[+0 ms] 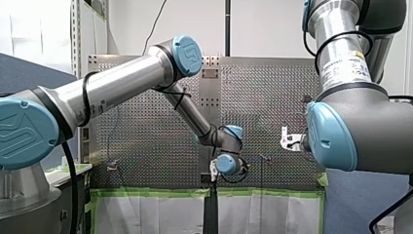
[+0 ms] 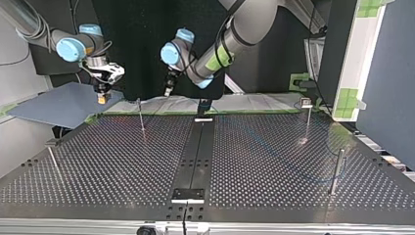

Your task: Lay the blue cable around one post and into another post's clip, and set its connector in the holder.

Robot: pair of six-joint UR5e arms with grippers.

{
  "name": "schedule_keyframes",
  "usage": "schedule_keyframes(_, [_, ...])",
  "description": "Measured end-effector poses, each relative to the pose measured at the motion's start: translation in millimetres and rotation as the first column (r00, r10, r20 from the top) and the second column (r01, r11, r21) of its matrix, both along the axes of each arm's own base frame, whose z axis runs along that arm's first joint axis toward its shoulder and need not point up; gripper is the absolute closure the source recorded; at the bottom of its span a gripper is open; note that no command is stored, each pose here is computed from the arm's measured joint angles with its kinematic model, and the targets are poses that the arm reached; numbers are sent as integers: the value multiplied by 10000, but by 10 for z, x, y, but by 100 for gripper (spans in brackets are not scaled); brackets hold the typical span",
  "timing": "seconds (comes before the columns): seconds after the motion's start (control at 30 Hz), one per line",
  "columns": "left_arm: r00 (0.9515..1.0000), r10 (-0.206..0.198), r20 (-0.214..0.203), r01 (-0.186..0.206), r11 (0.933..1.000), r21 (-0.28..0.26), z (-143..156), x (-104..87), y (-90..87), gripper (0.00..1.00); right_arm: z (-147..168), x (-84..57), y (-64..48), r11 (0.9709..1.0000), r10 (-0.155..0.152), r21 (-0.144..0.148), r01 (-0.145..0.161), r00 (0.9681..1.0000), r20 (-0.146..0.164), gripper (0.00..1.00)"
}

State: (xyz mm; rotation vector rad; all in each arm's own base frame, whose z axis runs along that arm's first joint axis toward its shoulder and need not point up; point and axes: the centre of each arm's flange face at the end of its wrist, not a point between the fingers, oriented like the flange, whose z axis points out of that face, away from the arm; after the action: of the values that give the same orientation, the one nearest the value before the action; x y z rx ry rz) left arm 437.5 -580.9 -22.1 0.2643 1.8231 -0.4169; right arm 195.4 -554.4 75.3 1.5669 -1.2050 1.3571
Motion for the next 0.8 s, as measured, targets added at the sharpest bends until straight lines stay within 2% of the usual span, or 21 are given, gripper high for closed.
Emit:
schedule_keyframes(0.23, [9997, 43, -259, -36, 9997, 261, -136, -121, 140, 0, -115, -10, 169, 10000, -85, 22, 85, 10000, 33, 100])
schedule_keyframes(0.57, [9996, 63, -267, -55, 9996, 270, -148, -127, 160, 0, -272, -33, 414, 9996, -225, 169, 221, 9996, 184, 100])
schedule_keyframes(0.8, [9995, 216, -226, -209, 9994, 290, -147, -139, 162, 0, -330, -49, 514, 9995, -266, 185, 261, 9993, 272, 100])
